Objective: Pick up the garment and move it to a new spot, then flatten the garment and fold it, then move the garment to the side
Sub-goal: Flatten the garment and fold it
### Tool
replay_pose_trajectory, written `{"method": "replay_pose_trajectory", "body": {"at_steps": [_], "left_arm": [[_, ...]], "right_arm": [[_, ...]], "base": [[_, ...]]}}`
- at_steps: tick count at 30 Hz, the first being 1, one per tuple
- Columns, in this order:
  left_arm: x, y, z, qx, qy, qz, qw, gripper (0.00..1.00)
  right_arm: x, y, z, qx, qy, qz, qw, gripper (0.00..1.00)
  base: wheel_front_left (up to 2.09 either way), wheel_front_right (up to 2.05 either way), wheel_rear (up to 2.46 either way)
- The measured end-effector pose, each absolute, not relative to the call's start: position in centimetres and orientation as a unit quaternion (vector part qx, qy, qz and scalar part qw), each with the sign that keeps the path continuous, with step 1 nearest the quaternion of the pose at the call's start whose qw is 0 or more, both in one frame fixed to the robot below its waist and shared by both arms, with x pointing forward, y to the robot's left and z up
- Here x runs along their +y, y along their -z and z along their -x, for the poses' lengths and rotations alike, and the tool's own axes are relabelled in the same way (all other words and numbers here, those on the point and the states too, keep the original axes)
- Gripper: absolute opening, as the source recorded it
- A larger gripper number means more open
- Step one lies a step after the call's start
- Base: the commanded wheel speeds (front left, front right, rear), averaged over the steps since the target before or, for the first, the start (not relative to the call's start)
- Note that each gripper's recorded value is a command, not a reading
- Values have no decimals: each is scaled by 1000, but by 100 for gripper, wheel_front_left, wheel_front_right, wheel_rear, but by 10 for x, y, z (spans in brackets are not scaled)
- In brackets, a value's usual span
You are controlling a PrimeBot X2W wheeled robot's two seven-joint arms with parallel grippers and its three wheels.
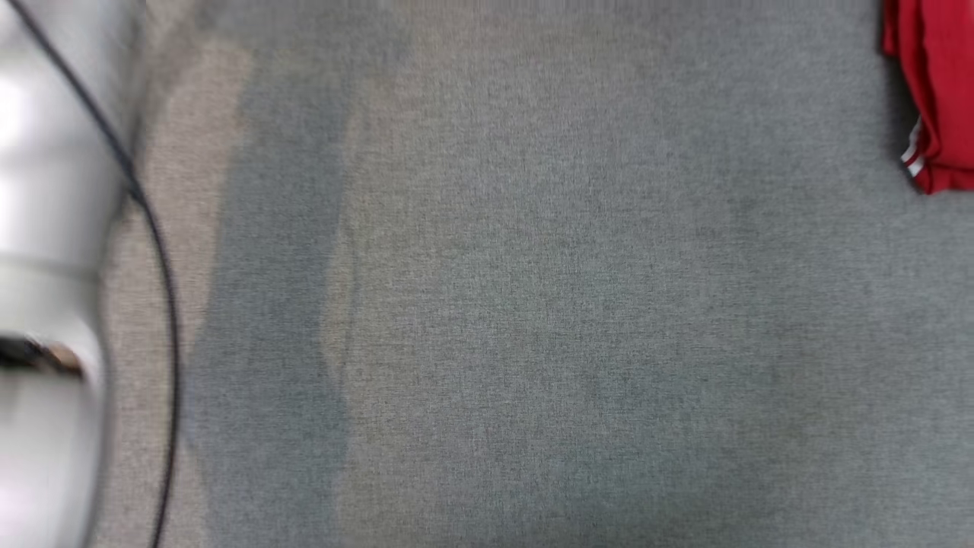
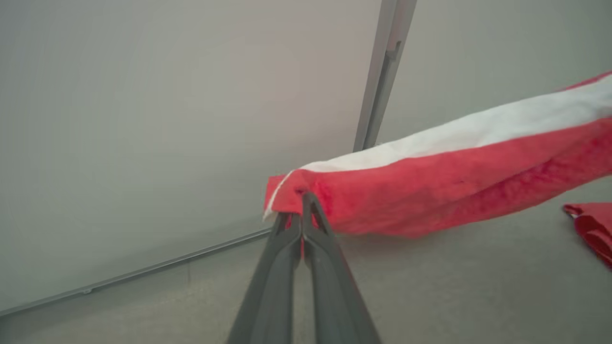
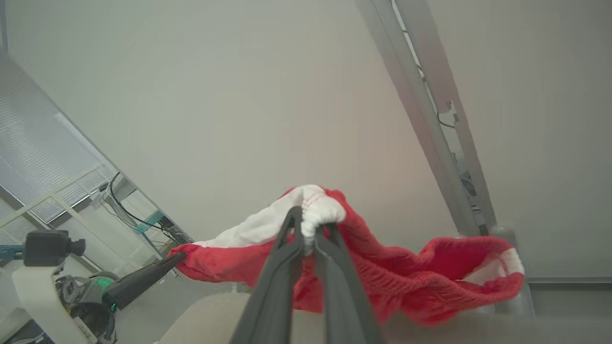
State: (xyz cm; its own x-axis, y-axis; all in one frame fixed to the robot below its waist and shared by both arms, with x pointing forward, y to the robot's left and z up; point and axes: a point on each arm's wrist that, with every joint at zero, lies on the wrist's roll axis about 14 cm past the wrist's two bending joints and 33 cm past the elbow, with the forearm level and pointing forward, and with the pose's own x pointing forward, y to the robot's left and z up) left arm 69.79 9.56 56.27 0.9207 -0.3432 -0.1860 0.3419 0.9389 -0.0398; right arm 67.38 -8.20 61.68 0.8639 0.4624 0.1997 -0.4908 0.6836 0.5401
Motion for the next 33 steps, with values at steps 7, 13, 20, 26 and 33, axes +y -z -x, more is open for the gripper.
{"method": "replay_pose_trajectory", "body": {"at_steps": [7,13,20,26,33], "left_arm": [[83,-456,-596,261,230,35,937,0],[88,-440,-529,300,256,62,917,0],[95,-446,-469,315,270,81,906,0],[91,-451,-416,327,283,101,896,0],[101,-453,-350,349,280,119,887,0]], "right_arm": [[-80,-517,-601,116,-262,-260,922,0],[-77,-499,-547,146,-277,-244,918,0],[-76,-498,-491,150,-291,-232,916,0],[-63,-514,-436,140,-325,-268,896,0],[-85,-501,-385,148,-323,-233,905,0]], "base": [[0,0,0],[0,0,0],[0,0,0],[0,0,0],[0,0,0]]}}
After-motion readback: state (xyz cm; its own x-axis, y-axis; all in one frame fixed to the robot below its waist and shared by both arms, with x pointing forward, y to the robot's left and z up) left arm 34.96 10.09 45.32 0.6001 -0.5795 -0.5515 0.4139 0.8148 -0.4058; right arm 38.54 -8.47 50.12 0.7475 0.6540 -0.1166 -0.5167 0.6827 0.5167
